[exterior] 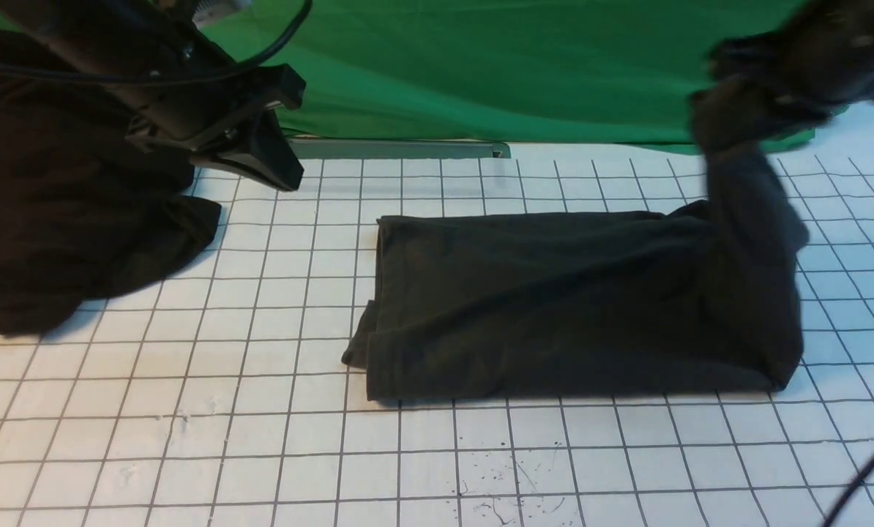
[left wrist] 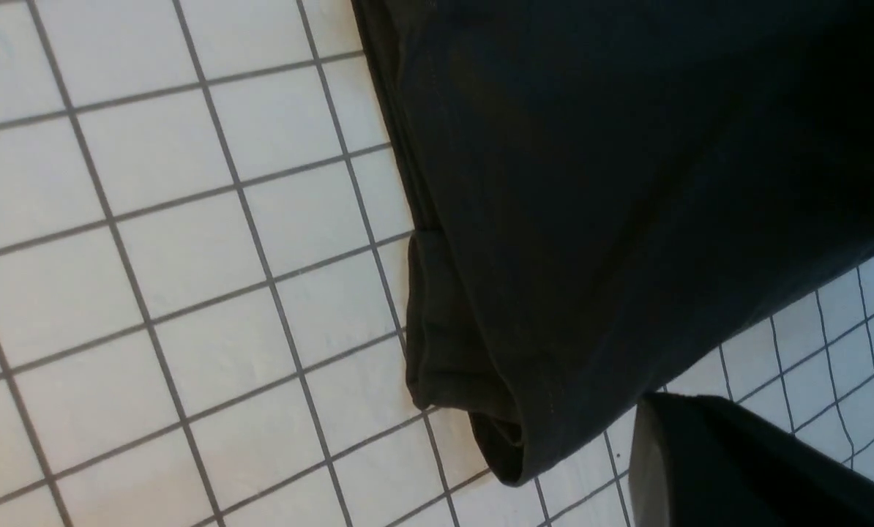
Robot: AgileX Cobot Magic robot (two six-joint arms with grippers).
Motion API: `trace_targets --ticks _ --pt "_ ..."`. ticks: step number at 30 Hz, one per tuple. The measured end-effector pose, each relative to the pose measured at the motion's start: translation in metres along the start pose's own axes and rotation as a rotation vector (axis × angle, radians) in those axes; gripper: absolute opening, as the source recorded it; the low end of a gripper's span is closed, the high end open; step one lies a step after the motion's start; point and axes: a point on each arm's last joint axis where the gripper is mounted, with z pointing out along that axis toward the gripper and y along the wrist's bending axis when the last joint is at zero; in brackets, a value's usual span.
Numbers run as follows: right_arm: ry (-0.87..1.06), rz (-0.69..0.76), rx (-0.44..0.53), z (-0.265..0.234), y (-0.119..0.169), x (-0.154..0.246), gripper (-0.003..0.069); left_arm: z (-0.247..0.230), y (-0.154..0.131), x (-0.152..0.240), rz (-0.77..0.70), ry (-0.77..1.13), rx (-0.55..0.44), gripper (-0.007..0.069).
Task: Fold a long-sleeved shirt over a white checkered tablecloth.
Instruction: 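Fold the right end of the dark garment over onto its left end with the right gripper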
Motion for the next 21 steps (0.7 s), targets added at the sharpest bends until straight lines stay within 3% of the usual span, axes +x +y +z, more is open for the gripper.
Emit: trace_targets --ticks 2,8,12,15,21 --pt "-0.003 -0.03 -0.044 0.029 0.035 0.004 0.0032 0.0 0.0 -0.001 -0.007 -0.01 -0.002 0.0003" --pt "-0.017 -0.082 -0.123 0.095 0.1 0.023 0.0042 0.0 0.0 -0.001 -0.009 -0.014 -0.003 0.0003" --pt "-0.029 -0.124 -0.155 0.137 0.129 0.039 0.0053 0.0 0.0 -0.001 -0.01 -0.014 -0.003 0.0003" --pt "-0.032 -0.14 -0.165 0.162 0.14 0.05 0.01 0.0 0.0 -0.001 -0.01 -0.014 -0.003 0.0003" --pt "-0.003 -0.129 -0.171 0.183 0.149 0.062 0.0453 0.0 0.0 -0.001 -0.01 -0.01 -0.002 0.0003"
